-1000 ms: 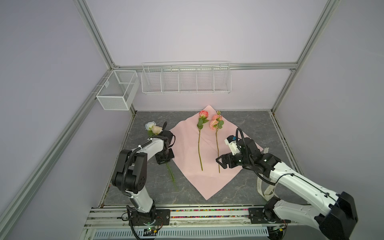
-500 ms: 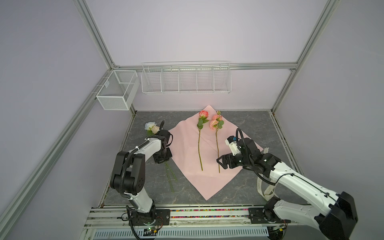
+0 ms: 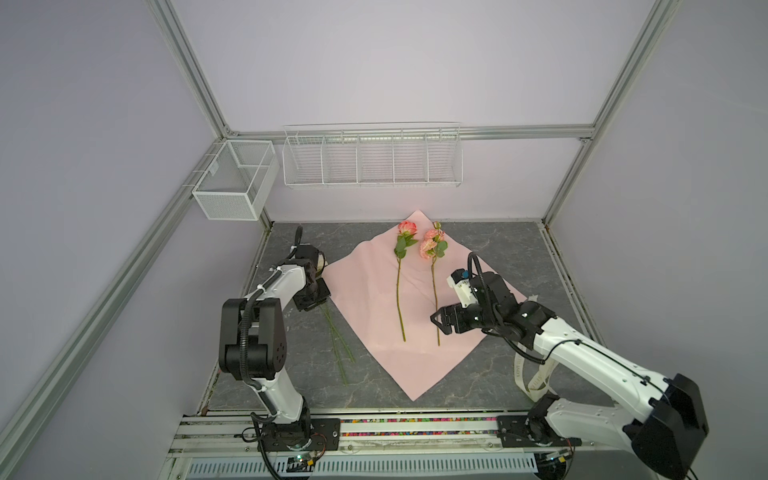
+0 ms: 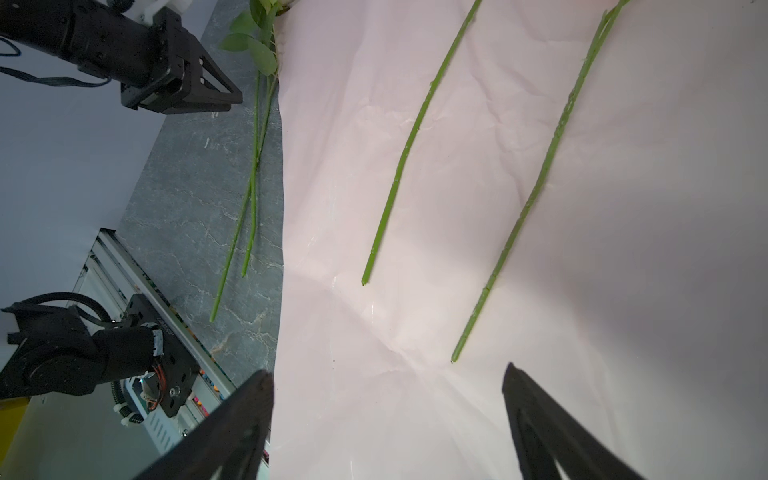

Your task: Tie the bouquet of fake flowers

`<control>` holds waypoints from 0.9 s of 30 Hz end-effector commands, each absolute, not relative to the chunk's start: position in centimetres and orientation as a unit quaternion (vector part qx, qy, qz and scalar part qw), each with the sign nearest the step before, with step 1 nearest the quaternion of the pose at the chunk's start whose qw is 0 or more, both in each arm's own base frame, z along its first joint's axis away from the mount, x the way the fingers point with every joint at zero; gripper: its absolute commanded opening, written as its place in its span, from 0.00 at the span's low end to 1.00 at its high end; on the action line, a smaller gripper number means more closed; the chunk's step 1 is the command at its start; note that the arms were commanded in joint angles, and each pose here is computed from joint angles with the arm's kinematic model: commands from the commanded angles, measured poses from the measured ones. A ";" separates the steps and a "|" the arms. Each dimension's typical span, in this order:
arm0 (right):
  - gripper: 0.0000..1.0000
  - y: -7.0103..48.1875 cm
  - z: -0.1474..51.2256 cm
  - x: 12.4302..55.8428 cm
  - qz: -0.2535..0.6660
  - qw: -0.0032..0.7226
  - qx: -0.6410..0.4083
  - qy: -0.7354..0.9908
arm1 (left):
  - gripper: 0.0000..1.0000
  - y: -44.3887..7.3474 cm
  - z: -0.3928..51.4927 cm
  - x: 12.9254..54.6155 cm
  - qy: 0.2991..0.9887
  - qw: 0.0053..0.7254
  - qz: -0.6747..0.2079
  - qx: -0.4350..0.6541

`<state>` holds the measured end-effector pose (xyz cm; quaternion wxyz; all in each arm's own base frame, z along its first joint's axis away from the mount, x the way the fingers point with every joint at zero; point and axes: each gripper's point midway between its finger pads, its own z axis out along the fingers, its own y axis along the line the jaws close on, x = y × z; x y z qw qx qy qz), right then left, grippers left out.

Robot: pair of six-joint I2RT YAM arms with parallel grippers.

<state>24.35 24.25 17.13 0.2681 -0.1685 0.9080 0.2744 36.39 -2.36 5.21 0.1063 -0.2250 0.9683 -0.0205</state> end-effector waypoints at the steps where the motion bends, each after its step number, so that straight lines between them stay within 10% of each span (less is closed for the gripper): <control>1: 0.89 25.0 17.9 25.1 0.286 0.273 -0.165 0.904 | 0.28 -2.4 4.5 37.4 0.970 0.096 -0.026 -0.220; 27: 0.89 25.7 19.0 25.8 0.296 0.283 -0.164 0.898 | 0.00 -0.1 4.7 34.9 0.973 0.087 0.039 -0.209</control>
